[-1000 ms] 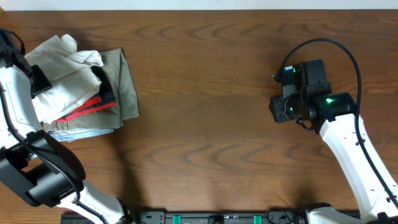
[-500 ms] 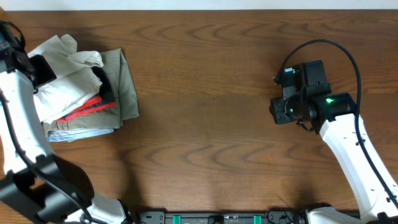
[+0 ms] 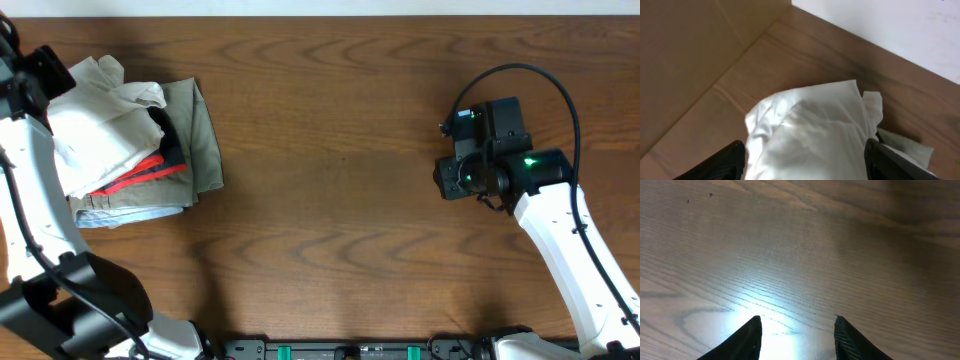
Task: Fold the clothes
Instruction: 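Lower the white bundle onto the stack and open the left gripper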
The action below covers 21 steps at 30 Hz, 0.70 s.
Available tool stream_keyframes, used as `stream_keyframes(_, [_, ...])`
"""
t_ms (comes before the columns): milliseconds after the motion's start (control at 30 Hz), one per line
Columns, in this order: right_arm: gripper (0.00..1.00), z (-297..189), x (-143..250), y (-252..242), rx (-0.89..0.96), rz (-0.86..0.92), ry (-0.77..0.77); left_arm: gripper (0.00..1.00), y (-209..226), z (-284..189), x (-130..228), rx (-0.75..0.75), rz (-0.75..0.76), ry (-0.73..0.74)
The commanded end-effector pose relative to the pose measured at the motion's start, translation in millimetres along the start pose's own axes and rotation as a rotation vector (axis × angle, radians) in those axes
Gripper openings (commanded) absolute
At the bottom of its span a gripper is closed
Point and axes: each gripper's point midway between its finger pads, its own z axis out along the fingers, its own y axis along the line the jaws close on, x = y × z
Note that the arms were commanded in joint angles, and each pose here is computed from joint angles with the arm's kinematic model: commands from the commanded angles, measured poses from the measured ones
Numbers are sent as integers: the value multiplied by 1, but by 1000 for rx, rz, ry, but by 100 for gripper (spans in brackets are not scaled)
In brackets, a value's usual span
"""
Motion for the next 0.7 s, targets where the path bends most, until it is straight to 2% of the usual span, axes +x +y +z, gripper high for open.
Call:
stream_keyframes(0, [45,-3,-1,-2,8,21,-8,77,-18,30,20,82,31,69])
stream_keyframes(267, [45,-3,3,-2,8,22,6,78,-8,80,53,66,17,167])
stream_keyframes(433, [45,-3,2,-2,8,22,4,75,-5,91,64,64,11,202])
stream_keyframes(567, [44,-3,2,-2,8,34,3,56,-8,90,63,86,9,199])
stream_keyframes(600, [44,-3,2,-2,8,37,3,50,-9,90,63,91,9,199])
stream_keyframes(667, [44,-3,2,-2,8,37,3,30,-10,90,63,96,8,200])
